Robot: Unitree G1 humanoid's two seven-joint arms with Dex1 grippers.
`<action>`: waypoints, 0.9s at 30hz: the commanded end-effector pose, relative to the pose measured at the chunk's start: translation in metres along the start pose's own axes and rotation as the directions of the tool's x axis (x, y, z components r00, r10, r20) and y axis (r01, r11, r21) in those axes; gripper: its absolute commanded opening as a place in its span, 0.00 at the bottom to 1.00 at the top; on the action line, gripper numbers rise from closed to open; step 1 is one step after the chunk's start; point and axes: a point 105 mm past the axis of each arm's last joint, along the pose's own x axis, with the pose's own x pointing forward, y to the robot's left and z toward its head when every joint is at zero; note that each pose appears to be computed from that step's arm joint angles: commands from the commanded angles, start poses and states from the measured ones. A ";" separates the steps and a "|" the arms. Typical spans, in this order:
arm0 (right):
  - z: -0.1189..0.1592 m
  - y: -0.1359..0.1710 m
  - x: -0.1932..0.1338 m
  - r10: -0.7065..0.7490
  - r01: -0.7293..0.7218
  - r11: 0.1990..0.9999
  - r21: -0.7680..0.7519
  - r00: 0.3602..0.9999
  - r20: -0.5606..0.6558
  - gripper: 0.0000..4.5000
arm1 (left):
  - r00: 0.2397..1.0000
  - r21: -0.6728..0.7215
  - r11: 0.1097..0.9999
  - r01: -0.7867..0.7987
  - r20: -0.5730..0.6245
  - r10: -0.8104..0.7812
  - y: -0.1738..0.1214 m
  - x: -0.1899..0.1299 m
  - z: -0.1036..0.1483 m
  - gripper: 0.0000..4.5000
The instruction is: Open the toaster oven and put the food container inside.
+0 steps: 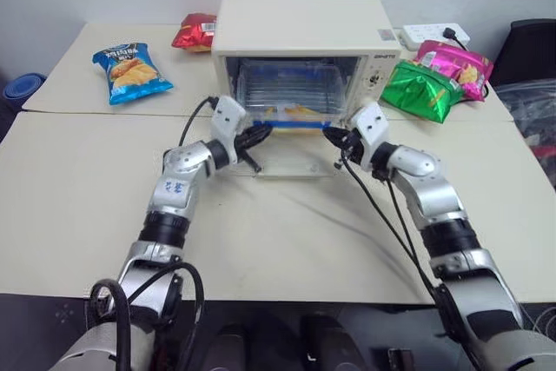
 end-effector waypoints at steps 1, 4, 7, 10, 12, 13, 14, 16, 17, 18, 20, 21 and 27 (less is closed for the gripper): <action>0.017 -0.011 0.012 -0.058 0.059 0.998 -0.003 0.996 0.066 0.01 | 0.992 0.023 0.994 -0.107 0.071 0.105 0.015 0.006 0.017 0.00; 0.023 -0.020 0.022 -0.117 0.117 0.993 0.007 0.990 0.080 0.01 | 0.985 0.021 0.988 -0.151 0.089 0.149 0.020 0.011 0.020 0.00; 0.026 -0.022 0.024 -0.114 0.114 0.993 0.005 0.989 0.091 0.01 | 0.994 0.061 0.995 -0.085 0.071 0.080 0.016 0.005 0.013 0.00; 0.027 -0.016 0.010 -0.045 0.044 0.999 0.009 0.994 0.100 0.01 | 0.999 0.059 0.998 0.001 0.048 -0.004 0.022 -0.021 0.008 0.00; 0.034 -0.009 -0.002 0.010 -0.014 1.000 0.028 0.991 0.136 0.00 | 0.998 0.058 0.997 0.059 0.027 -0.060 0.024 -0.039 0.007 0.04; 0.041 -0.004 -0.011 0.042 -0.050 0.998 0.042 0.985 0.168 0.00 | 0.996 0.055 0.994 0.090 0.006 -0.090 0.025 -0.051 0.006 0.08; 0.045 -0.003 -0.027 0.068 -0.078 0.996 0.045 0.980 0.186 0.00 | 0.989 0.049 0.987 0.150 -0.005 -0.150 0.028 -0.071 0.008 0.12; 0.047 -0.002 -0.048 0.099 -0.108 0.993 0.041 0.978 0.185 0.00 | 0.971 0.050 0.970 0.239 -0.028 -0.238 0.027 -0.098 0.012 0.24; 0.037 -0.004 -0.062 0.120 -0.122 0.992 0.008 0.983 0.137 0.00 | 0.938 0.109 0.931 0.348 -0.045 -0.345 0.021 -0.120 0.018 0.30; 0.020 -0.007 -0.074 0.138 -0.136 0.990 -0.043 0.989 0.057 0.00 | 0.918 0.142 0.907 0.395 -0.076 -0.388 0.021 -0.137 0.023 0.36; -0.009 -0.009 -0.091 0.174 -0.181 0.978 -0.104 0.982 -0.078 0.00 | 0.855 0.117 0.848 0.517 -0.038 -0.516 0.013 -0.161 0.041 0.49; -0.022 -0.010 -0.095 0.176 -0.186 0.979 -0.088 0.978 -0.112 0.00 | 0.838 0.091 0.833 0.546 -0.059 -0.543 0.014 -0.171 0.042 0.55; -0.070 0.005 -0.087 0.251 -0.260 0.965 -0.024 0.951 -0.181 0.00 | 0.844 0.068 0.843 0.533 -0.114 -0.525 0.034 -0.197 0.038 0.91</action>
